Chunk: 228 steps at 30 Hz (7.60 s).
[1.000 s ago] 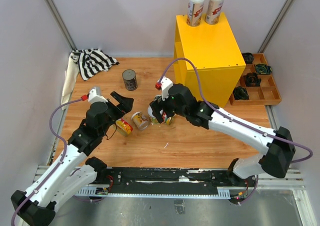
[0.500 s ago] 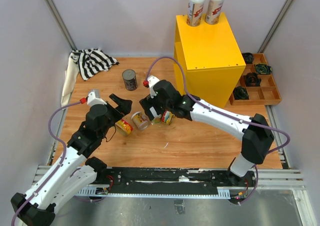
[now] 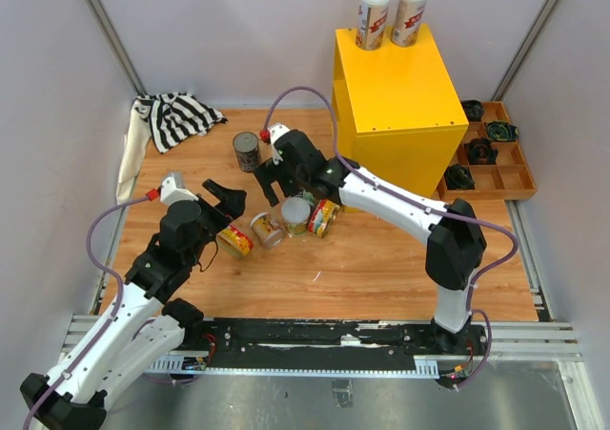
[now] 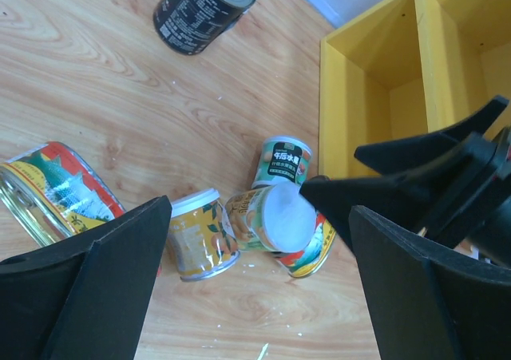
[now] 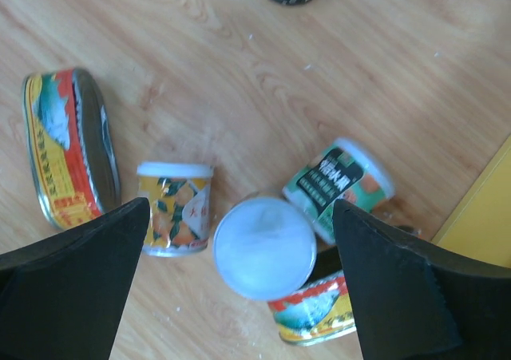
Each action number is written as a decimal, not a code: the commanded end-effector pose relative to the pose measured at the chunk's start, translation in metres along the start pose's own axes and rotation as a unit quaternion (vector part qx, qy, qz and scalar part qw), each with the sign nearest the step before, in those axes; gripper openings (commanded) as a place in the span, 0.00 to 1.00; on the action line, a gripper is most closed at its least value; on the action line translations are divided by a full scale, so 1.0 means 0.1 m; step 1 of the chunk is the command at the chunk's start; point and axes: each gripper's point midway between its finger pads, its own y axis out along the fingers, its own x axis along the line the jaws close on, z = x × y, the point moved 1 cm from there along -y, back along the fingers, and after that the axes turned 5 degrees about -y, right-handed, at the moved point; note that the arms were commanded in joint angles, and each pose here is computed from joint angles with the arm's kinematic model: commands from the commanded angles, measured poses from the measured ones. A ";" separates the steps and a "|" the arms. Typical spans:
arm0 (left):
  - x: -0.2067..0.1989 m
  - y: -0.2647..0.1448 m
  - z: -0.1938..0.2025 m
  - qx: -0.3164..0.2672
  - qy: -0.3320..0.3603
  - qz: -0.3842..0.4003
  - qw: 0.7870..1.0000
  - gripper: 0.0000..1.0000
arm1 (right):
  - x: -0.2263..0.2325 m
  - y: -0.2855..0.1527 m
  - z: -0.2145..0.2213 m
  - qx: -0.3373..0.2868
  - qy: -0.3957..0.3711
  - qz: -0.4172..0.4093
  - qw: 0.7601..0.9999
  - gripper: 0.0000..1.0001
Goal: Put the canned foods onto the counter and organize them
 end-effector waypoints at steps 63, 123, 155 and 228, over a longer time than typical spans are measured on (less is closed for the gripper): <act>-0.12 0.09 -0.21 -0.071 -0.029 0.062 0.995 0.97 | -0.57 2.19 -0.91 -0.202 -0.027 -0.054 0.978 0.95; -0.01 -0.15 -0.36 -0.099 -0.060 0.051 0.992 0.95 | -0.41 -2.04 -2.38 -0.352 -0.123 0.013 0.928 0.05; -0.33 0.06 -0.27 -0.060 -0.012 0.087 0.994 0.92 | -2.51 -3.10 -2.14 -0.323 0.022 0.299 0.897 0.04; -0.63 0.44 -0.23 -0.053 0.003 0.111 0.992 0.92 | -4.05 -2.13 -1.66 -0.283 0.145 0.318 0.893 0.07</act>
